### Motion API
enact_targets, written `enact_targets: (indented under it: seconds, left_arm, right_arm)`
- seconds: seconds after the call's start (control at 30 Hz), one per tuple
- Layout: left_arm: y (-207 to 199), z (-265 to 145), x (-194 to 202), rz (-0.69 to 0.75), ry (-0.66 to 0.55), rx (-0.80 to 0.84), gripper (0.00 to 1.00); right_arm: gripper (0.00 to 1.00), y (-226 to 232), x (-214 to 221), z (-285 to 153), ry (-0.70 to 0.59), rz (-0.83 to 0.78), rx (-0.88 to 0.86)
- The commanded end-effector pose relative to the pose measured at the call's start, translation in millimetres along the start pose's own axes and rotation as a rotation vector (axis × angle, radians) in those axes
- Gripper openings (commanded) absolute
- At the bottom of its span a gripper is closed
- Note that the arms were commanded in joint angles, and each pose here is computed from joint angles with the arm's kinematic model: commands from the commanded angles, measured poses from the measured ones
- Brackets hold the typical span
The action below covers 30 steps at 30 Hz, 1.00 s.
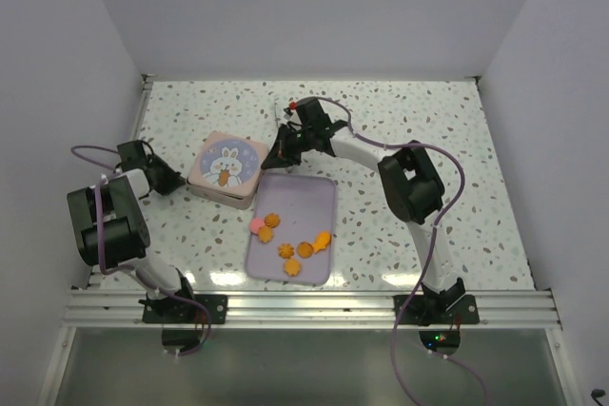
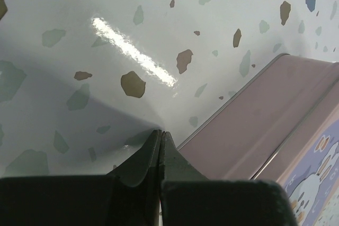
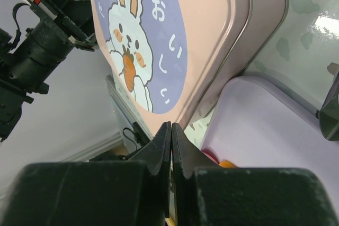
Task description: Pack the cookies
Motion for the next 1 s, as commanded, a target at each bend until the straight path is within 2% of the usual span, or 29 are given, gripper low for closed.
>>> enact_targets:
  seconds: [0.0,0.77,0.97]
  left_arm:
    - [-1.6,4.7,0.9,0.021,0.024,0.038,0.00]
    - [-30.9,1.4,8.9,0.038,0.098,0.233,0.00]
    - [-28.3,2.0,10.7,0.043,0.105,0.230,0.00]
  right_arm:
    - [0.00,-0.3,-0.8,0.5,-0.011,-0.006,0.010]
    - [0.00,-0.3,23.8,27.0,0.030,0.018,0.009]
    - [0.00,15.0,15.9,20.1,-0.019,0.009,-0.023]
Point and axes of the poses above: each gripper's point midway between its finger pads, its own z axis out along the fingers, its own y axis along the line the jaws close on, x = y × z, the point moved 3 cm from there along -z, back along the fingers, and after that the axes turned 14 degrees about -z, right-handed, at the moved point
